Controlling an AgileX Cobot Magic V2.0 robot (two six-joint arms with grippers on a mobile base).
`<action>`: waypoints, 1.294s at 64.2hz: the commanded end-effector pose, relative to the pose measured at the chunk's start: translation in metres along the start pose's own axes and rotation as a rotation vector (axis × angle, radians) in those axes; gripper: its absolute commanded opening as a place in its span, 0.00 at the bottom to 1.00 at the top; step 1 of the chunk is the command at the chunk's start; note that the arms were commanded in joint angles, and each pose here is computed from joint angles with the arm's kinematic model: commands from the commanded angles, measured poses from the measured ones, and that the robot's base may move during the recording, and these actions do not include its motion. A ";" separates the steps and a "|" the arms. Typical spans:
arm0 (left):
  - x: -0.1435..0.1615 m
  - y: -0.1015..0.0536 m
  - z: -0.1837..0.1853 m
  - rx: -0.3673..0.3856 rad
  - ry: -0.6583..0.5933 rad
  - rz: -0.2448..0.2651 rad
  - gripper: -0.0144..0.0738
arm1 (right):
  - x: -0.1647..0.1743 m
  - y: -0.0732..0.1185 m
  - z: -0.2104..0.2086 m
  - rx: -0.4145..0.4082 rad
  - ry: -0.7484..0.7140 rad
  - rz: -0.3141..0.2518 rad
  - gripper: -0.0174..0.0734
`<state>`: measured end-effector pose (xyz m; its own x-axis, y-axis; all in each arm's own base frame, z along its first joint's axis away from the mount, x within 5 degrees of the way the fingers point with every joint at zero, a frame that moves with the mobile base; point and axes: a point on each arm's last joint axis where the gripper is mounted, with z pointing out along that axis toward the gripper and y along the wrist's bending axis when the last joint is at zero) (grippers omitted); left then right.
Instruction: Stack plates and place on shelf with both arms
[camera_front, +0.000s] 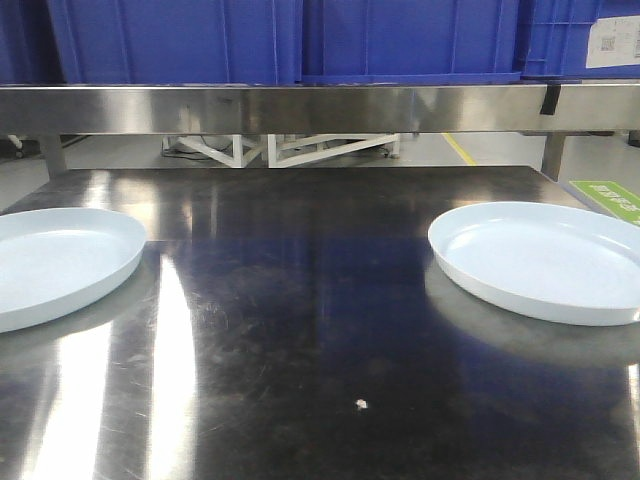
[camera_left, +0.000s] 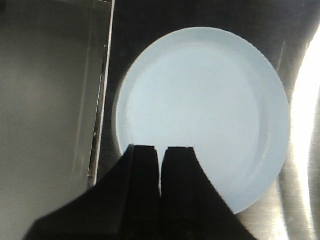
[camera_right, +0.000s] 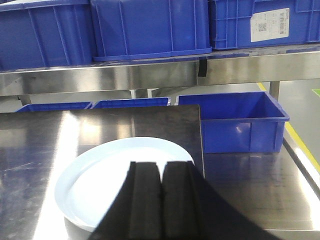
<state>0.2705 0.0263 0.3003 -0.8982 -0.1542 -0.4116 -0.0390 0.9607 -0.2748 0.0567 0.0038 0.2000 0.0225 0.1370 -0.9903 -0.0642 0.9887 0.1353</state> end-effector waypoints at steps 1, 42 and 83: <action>-0.011 0.003 -0.007 0.044 -0.045 0.007 0.26 | -0.010 -0.001 -0.002 0.012 -0.108 -0.016 0.23; -0.016 0.033 0.050 0.103 0.126 0.002 0.27 | -0.010 -0.001 -0.002 0.012 -0.108 -0.016 0.23; -0.017 0.035 0.067 0.109 0.157 -0.006 0.60 | -0.010 -0.001 -0.002 0.012 -0.108 -0.016 0.23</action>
<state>0.3093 0.0505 0.2189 -0.9761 -0.1007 -0.1925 -0.0246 0.9316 -0.3626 0.0567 0.0038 0.2000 0.0225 0.1370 -0.9903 -0.0642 0.9887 0.1353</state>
